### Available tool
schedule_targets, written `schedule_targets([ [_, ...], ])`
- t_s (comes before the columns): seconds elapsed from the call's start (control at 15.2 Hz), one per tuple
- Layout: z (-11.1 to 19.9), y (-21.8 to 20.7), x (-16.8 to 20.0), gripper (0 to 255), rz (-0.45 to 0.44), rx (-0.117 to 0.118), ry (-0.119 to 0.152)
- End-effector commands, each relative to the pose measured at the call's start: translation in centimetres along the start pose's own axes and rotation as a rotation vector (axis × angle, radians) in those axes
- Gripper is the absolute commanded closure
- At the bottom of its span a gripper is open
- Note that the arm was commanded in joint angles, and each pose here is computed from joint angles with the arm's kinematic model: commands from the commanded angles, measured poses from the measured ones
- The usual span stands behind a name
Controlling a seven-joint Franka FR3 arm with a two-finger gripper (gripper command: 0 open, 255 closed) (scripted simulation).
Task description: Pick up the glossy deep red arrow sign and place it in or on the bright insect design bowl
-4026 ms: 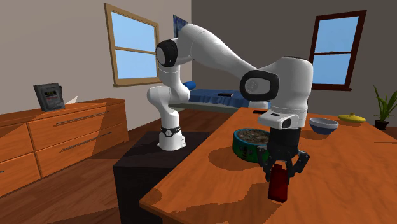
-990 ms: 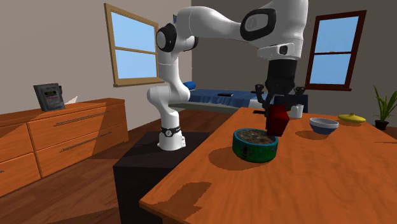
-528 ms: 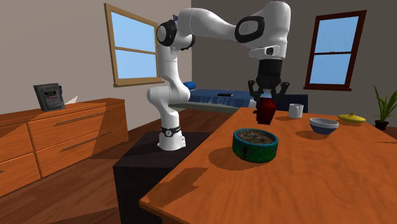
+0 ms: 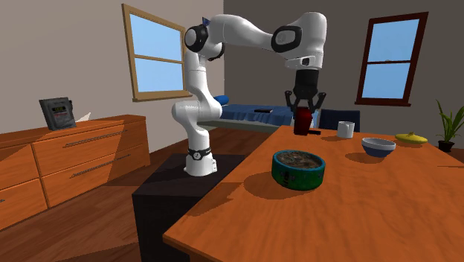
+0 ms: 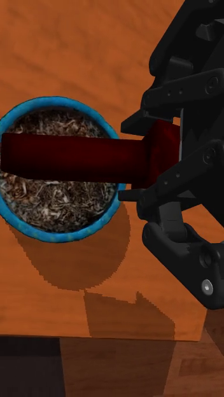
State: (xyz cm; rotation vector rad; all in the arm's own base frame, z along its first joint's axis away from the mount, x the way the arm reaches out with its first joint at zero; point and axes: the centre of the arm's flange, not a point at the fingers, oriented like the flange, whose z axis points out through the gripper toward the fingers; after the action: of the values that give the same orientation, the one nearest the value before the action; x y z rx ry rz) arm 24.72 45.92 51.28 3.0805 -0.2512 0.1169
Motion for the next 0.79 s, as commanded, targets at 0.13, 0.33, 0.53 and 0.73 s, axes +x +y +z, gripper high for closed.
schedule_targets([
  [0.13, 1.8, 0.0, -0.9, 255, 0.001, 0.000, 0.000],
  [0.33, 3.4, -0.1, -1.0, 255, 0.001, 0.000, 0.000],
  [0.53, 4.9, -0.2, -1.1, 255, 0.001, 0.000, 0.000],
  [0.73, 6.5, -0.2, -1.3, 255, 0.001, 0.000, 0.000],
])
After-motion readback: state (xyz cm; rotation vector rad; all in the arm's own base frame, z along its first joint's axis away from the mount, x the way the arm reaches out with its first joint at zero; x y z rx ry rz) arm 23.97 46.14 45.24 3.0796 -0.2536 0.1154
